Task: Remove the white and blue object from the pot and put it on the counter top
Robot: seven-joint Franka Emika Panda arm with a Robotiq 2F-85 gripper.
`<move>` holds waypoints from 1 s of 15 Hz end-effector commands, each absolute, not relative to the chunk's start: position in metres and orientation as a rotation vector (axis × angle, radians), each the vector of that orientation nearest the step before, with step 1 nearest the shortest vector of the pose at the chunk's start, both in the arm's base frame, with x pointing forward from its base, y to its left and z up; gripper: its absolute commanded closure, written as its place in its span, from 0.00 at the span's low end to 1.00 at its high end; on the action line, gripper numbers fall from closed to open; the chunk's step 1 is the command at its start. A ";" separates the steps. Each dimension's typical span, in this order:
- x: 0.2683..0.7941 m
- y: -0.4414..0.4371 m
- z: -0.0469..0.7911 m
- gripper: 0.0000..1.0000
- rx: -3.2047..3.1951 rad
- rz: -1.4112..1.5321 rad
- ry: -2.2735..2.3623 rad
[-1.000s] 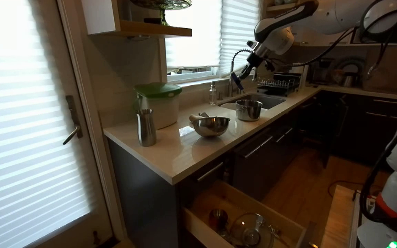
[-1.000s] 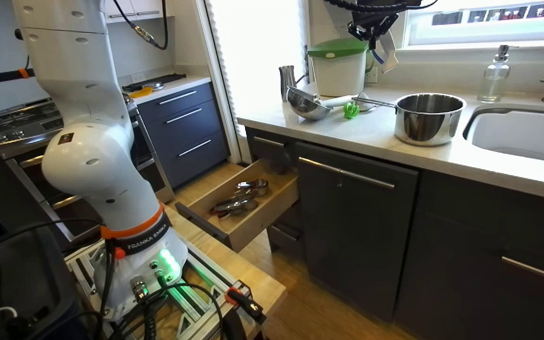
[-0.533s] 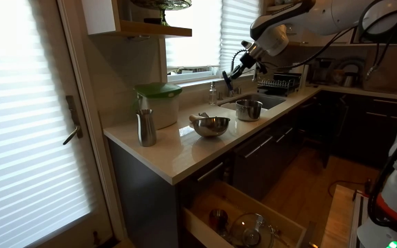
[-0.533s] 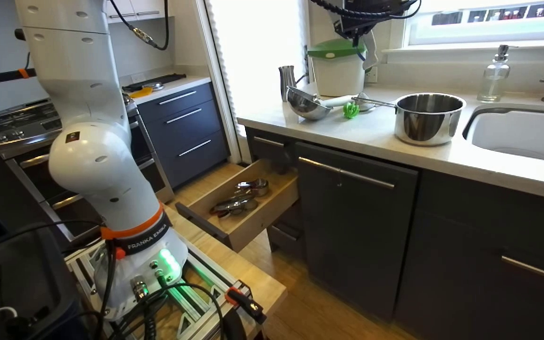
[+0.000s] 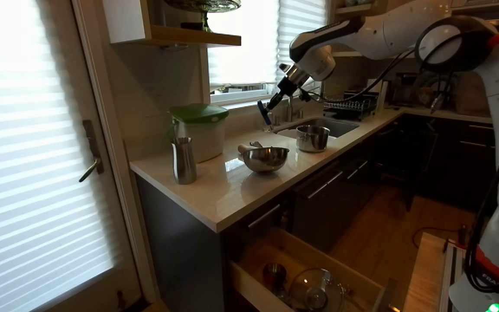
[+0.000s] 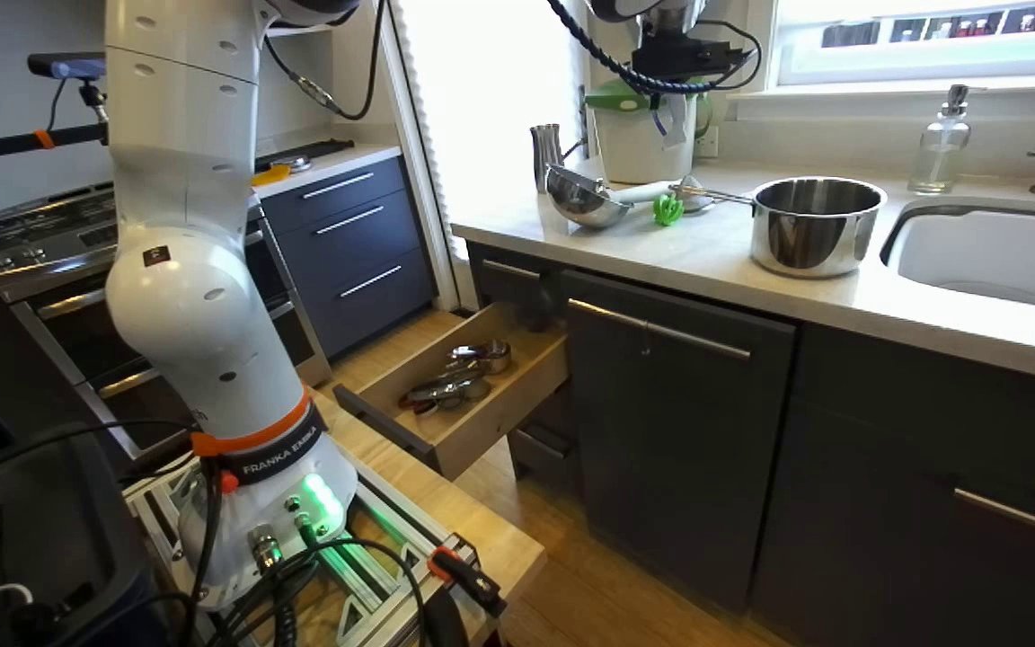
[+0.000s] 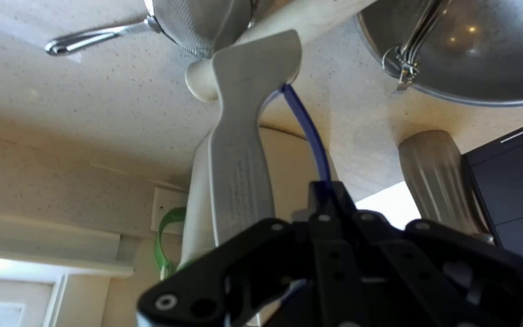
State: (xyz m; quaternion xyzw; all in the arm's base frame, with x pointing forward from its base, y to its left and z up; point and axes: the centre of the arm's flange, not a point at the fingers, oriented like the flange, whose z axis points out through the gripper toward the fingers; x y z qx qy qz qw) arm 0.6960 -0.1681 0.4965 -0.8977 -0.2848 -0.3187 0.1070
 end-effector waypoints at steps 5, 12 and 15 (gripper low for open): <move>0.756 -0.199 0.451 0.99 -2.775 -0.585 -0.637; 0.759 -0.244 0.406 0.99 -2.869 -0.236 -0.459; 0.759 -0.248 0.390 0.99 -2.873 -0.115 -0.451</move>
